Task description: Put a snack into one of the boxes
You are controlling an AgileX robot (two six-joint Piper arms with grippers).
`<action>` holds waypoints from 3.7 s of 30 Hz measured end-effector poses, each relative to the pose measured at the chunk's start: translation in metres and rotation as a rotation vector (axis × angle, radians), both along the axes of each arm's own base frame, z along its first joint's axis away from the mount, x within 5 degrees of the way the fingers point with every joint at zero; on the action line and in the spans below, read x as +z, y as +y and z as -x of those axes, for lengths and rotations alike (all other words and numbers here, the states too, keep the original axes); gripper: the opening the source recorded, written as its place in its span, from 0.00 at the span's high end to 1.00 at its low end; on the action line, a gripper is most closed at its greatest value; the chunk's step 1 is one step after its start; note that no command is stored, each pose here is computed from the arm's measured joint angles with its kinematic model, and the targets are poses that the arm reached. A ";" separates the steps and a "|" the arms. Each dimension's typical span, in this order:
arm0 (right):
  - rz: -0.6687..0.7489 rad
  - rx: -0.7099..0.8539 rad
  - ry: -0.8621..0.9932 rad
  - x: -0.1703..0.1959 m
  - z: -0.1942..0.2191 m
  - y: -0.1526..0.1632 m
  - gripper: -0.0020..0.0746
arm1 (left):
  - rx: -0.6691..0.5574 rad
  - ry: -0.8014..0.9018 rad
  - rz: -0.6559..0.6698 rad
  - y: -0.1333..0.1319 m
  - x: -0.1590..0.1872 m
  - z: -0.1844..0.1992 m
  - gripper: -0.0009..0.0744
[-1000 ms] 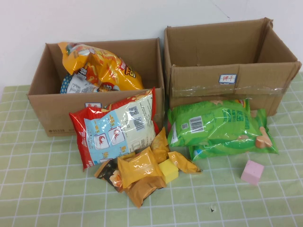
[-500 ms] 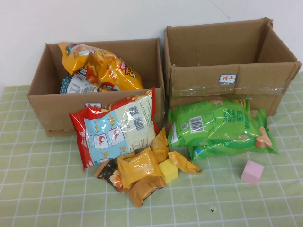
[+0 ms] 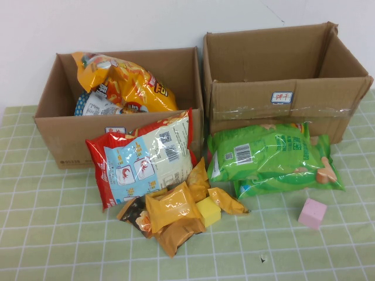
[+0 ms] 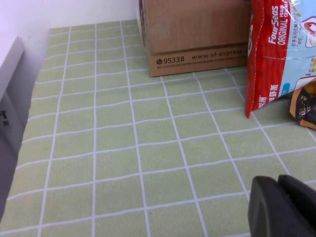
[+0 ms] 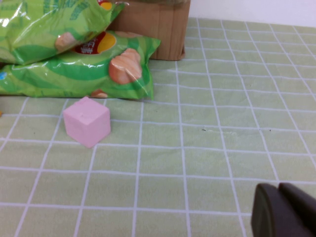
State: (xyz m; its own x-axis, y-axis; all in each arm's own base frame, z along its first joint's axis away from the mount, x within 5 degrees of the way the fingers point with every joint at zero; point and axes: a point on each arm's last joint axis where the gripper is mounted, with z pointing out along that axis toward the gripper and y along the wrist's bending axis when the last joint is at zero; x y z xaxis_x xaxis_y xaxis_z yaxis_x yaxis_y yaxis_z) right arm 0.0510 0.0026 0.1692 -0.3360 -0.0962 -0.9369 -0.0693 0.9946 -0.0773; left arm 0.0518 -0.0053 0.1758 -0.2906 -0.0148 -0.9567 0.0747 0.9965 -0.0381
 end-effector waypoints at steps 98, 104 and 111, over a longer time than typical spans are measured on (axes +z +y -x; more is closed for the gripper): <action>-0.294 -0.048 0.106 0.112 -0.043 0.007 0.97 | -0.282 0.479 0.062 -0.036 0.109 -0.170 0.95; -0.234 -0.044 0.275 0.094 -0.064 0.008 0.97 | -0.321 0.496 0.057 -0.042 0.114 -0.223 0.38; -0.248 -0.052 0.310 0.087 -0.070 0.009 0.97 | -0.301 0.583 0.125 -0.047 0.083 -0.275 0.09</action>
State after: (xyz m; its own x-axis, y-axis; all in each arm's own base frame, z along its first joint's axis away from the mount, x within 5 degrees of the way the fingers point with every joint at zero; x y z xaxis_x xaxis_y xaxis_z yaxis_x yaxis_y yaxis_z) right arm 0.1211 0.0114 0.2559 -0.6053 0.1446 -0.7827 -0.0008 0.9833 0.1822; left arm 0.3263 -0.0525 0.2591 -0.7685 0.0472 -0.6382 0.2808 0.9210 -0.2700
